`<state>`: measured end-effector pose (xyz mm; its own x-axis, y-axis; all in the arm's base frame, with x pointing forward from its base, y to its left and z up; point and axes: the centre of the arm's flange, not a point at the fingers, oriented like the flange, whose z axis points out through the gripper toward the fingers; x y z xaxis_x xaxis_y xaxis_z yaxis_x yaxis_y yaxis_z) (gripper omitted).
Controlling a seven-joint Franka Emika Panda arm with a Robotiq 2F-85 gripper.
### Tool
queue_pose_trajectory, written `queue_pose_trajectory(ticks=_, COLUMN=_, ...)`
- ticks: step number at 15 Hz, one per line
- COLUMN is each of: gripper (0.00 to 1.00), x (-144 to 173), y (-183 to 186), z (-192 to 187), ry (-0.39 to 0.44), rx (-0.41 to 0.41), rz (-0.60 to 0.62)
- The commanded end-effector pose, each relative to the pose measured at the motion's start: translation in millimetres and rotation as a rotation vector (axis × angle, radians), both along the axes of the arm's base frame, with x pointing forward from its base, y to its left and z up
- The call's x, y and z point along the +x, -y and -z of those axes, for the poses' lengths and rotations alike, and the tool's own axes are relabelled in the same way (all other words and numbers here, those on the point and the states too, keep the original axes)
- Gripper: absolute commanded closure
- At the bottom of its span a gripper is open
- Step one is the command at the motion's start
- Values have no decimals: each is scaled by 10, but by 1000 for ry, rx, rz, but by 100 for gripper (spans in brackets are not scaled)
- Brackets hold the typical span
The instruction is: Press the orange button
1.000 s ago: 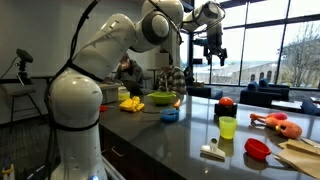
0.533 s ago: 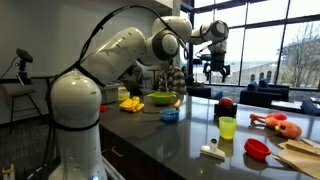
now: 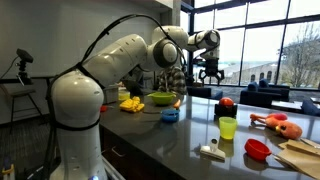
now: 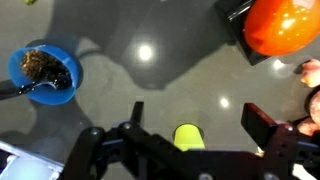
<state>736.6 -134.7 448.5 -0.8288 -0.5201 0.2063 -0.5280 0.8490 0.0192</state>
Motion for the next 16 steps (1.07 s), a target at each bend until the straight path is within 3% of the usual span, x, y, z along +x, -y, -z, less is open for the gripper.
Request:
queue_pose_trajectory(ticks=1, gripper=0, x=671, y=283, z=-361, ry=160, rx=-10, rz=119)
queue_pose_trajectory(ticks=5, gripper=0, x=778, y=385, z=-404, ry=286, rx=-43, rz=224)
queue_pose_trajectory(ticks=6, gripper=0, x=188, y=293, z=-224, ry=242, rx=-49, rz=168)
queue_pose_trajectory(ticks=16, gripper=0, x=331, y=284, z=-148, ry=261, rx=-59, rz=214)
